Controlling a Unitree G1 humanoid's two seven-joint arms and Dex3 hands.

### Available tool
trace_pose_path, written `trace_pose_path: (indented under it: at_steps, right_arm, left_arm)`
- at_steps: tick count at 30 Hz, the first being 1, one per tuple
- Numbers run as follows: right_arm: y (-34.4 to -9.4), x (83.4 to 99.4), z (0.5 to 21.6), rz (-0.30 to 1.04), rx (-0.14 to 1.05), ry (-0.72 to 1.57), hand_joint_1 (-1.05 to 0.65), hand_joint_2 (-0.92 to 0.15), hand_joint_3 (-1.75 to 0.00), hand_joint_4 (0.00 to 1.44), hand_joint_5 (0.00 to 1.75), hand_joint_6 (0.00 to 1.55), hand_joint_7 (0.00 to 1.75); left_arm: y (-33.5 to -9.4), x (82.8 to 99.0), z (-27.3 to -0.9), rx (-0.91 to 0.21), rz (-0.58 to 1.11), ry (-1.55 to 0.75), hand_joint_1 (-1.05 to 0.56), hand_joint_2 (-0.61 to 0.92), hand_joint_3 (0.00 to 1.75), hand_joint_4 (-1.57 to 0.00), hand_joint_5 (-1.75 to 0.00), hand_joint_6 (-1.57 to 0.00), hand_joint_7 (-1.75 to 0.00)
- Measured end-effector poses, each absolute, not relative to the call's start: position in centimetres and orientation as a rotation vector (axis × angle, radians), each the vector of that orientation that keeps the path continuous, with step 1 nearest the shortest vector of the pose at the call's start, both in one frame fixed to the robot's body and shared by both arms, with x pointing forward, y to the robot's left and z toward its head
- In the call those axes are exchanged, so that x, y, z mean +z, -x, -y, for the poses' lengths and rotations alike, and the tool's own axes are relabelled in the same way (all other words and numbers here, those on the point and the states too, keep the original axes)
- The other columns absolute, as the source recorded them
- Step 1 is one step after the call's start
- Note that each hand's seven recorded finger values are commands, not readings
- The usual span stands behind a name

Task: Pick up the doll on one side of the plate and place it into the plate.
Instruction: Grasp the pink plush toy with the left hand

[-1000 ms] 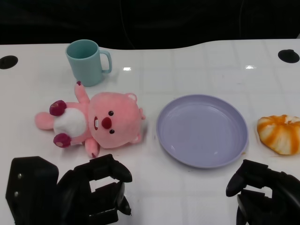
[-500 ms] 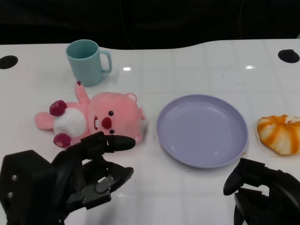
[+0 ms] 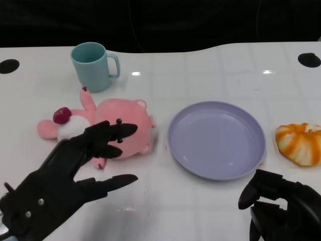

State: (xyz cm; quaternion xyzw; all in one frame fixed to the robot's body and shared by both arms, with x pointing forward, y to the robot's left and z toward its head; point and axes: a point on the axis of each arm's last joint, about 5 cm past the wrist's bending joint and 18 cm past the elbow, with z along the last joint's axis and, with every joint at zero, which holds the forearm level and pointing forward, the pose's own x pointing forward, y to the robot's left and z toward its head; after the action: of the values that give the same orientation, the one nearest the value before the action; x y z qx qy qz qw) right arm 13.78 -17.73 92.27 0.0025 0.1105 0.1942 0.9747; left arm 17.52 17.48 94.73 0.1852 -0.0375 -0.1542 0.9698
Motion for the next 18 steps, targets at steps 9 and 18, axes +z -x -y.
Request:
trace_pose_path:
  at_steps: [9, 18]
  right_arm:
    - [-13.7, 92.3, 17.8, -0.224, 0.387, -0.004, -0.05, -0.67, -1.18, 0.66, 1.75, 0.48, 1.6]
    - [-13.7, 92.2, 17.9, -0.228, 0.385, -0.004, -0.05, -0.68, -1.16, 0.65, 1.75, 0.48, 1.6]
  left_arm:
    - [-19.1, 96.7, -18.0, -0.283, 0.159, -0.67, -0.56, 0.91, 0.01, 0.0, -0.77, -0.3, -0.09]
    - [-20.1, 97.6, -18.1, -0.229, 0.192, -0.948, -0.59, 0.9, 0.0, -0.03, -0.69, -0.32, -0.05]
